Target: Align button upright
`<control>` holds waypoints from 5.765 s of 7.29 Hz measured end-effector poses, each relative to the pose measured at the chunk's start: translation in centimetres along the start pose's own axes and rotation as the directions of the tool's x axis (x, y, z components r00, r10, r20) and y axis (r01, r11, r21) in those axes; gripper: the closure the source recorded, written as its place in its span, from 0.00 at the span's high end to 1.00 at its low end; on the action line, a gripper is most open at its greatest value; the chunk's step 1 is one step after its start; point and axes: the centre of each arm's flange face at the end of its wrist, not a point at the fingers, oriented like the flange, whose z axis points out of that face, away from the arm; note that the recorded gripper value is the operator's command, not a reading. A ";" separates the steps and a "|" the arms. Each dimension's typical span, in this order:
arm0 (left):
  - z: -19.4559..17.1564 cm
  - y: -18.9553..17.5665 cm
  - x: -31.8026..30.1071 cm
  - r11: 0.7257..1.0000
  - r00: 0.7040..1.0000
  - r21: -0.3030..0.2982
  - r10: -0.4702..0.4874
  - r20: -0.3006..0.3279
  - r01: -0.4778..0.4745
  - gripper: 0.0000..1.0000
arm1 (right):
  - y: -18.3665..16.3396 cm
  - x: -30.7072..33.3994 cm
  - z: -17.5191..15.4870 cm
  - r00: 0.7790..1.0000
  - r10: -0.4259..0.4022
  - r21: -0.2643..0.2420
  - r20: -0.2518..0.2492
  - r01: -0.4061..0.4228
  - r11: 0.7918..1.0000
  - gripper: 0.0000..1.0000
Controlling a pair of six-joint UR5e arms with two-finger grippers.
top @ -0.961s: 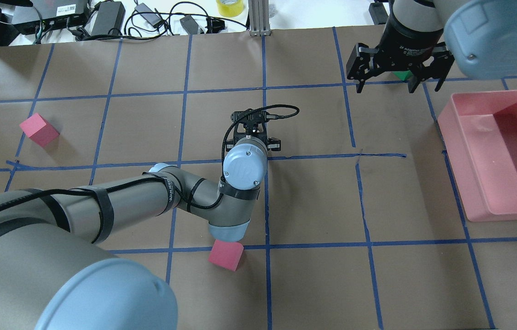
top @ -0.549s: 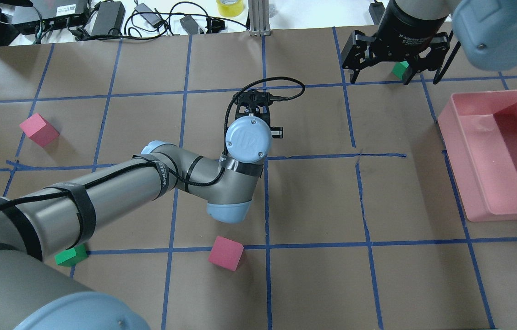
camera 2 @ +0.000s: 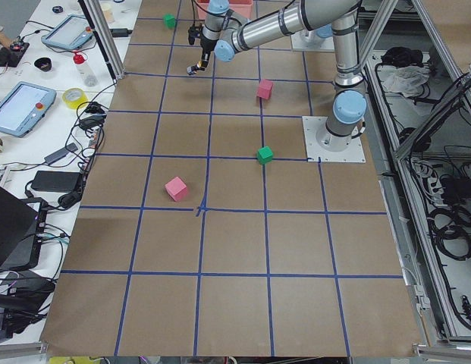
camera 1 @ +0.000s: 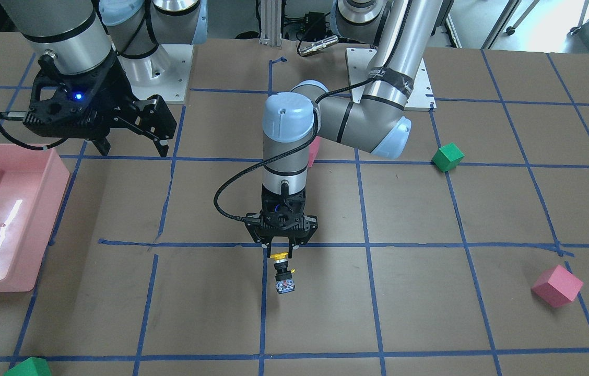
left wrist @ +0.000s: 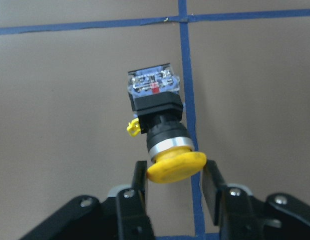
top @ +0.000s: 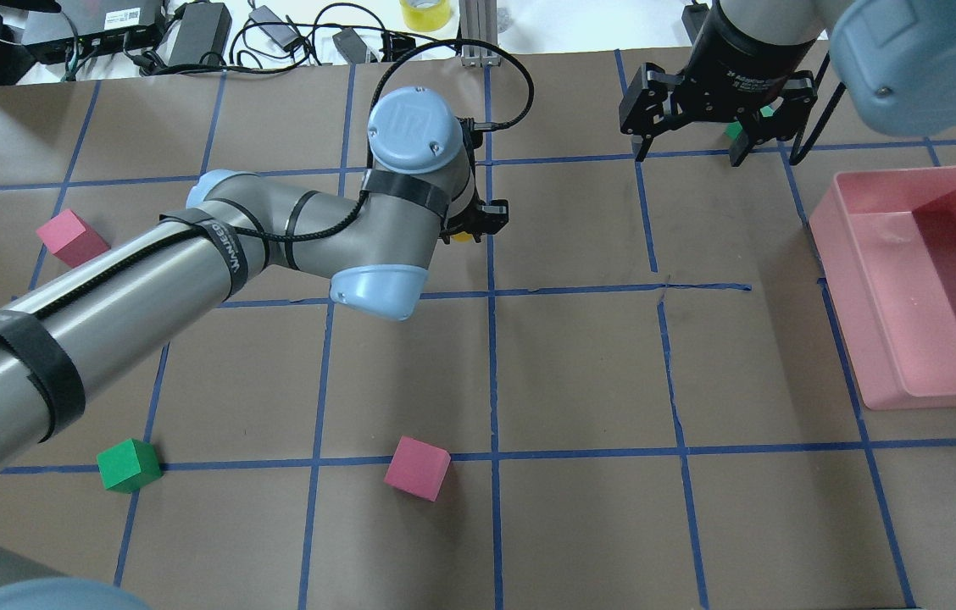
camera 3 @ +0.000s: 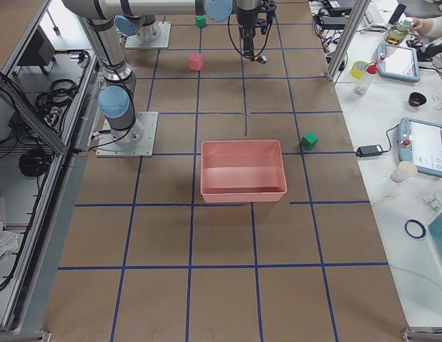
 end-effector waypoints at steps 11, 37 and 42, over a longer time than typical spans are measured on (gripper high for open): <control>5.1 -6.1 -3.7 0.663 0.809 -0.647 -0.576 -0.120 0.377 0.31 | 0.0 0.0 0.0 1.000 -0.010 0.001 -0.004 0.010 1.000 1.00; -24.9 0.6 -15.8 0.986 0.991 -0.143 0.098 0.086 -0.085 1.00 | 2.5 2.1 0.4 0.986 -0.076 -0.171 -0.147 0.050 0.984 1.00; -24.6 0.7 -15.8 0.986 0.991 -0.146 0.099 0.085 -0.086 1.00 | 2.4 2.3 0.4 0.985 -0.084 -0.172 -0.148 0.058 0.983 1.00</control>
